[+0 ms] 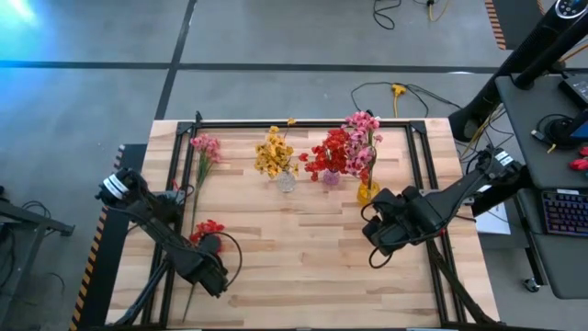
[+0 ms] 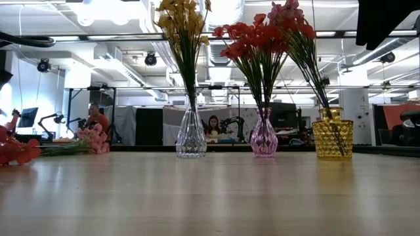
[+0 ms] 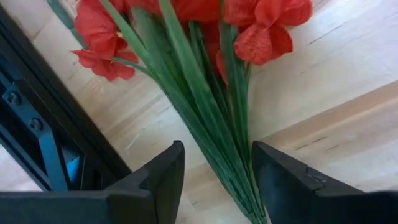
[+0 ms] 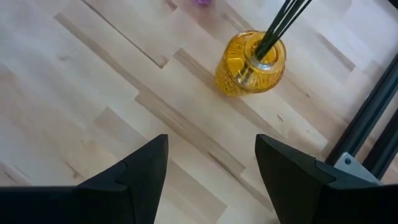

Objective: Sort flowers into vase by color
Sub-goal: Put the red flowers into the pink vase

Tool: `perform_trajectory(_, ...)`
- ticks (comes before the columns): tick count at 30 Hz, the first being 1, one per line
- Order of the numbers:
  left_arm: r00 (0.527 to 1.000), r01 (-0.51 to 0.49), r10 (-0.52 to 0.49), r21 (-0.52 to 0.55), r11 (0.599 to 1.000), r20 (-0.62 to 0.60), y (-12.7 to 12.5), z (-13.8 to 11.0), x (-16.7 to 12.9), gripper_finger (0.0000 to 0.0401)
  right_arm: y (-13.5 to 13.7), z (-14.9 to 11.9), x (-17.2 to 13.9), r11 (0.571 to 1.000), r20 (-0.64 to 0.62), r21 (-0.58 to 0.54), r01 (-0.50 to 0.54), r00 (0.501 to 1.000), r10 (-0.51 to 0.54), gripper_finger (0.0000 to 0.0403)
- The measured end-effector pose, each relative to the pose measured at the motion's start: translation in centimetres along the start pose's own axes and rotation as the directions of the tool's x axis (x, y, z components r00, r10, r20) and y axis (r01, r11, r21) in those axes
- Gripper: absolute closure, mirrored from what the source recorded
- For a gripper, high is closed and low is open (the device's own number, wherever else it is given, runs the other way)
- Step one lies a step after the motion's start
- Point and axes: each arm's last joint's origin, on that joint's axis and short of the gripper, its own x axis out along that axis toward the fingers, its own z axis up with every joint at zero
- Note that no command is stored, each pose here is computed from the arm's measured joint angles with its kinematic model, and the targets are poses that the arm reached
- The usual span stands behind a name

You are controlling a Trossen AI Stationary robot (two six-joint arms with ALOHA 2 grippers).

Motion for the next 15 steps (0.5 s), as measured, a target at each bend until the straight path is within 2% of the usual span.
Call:
perform_trajectory(5, 1.000, 0.022, -0.022, 0.013, 1.000, -0.001, -0.33, -0.04, 0.12, 0.0272, 0.00, 0.10, -0.02, 1.000, 0.034, -0.002, 0.003, 0.999, -0.003, 0.0170)
perform_trajectory(12, 1.000, 0.026, -0.026, 0.015, 1.000, 0.003, -0.37, -0.08, 0.15, 0.0382, 0.01, 0.26, -0.04, 1.000, 0.087, -0.013, 0.009, 0.996, -0.008, 0.0170)
perform_trajectory(15, 1.000, 0.028, -0.028, 0.029, 0.999, 0.002, -0.39, -0.08, 0.14, 0.0393, 0.18, 0.34, -0.05, 1.000, 0.106, -0.026, -0.002, 0.994, 0.005, 0.0170)
